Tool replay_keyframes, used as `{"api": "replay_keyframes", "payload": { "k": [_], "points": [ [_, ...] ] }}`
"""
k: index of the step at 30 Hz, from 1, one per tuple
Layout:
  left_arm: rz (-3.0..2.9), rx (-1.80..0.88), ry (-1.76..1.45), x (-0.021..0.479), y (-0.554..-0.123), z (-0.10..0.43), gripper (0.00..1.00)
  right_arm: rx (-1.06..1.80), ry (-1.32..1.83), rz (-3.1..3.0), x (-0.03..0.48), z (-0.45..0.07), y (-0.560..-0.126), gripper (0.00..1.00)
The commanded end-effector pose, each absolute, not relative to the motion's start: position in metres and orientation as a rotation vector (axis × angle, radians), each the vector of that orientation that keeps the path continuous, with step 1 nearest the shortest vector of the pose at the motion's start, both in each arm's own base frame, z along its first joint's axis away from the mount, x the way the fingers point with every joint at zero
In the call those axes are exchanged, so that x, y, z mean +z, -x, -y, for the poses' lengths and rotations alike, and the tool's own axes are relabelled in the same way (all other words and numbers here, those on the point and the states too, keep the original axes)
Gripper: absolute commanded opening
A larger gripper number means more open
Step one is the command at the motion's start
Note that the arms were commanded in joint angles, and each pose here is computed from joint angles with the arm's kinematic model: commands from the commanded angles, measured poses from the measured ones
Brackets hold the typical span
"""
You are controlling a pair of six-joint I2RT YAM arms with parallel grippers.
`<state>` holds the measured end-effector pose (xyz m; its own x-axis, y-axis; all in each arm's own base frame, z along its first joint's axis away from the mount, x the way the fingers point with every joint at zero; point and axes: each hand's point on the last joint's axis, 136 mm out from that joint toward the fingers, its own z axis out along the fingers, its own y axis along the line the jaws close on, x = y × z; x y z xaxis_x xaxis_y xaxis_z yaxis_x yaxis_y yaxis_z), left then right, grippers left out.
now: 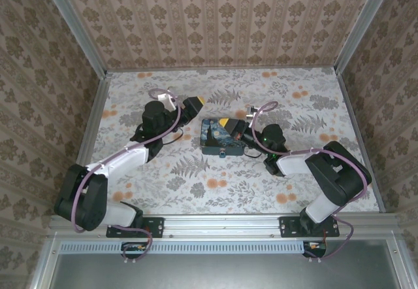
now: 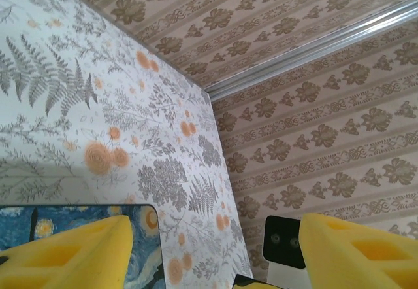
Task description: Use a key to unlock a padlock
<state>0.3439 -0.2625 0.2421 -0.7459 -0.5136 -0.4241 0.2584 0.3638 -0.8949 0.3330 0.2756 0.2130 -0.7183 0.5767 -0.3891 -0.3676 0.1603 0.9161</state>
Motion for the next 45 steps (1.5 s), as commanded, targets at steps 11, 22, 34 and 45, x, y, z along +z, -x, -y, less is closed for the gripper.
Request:
{"api": "replay_keyframes", "payload": {
  "k": [11,22,34,45],
  "points": [
    [-2.123,-1.642,0.511,0.207,-0.329,0.266,0.68,1.505,0.028,-1.852,0.185,-0.286,-0.319,0.00],
    [-2.281,-1.692,0.704,0.186,-0.314,0.285,0.50,0.975,0.339,-1.920,0.184,-0.285,-0.306,0.00],
    [-2.342,-1.727,0.674,0.183,-0.301,0.323,0.38,0.668,0.482,-1.872,0.199,-0.280,-0.300,0.00],
    [-2.349,-1.717,0.672,0.184,-0.297,0.330,0.26,0.605,0.488,-1.864,0.201,-0.278,-0.305,0.00]
  ]
}}
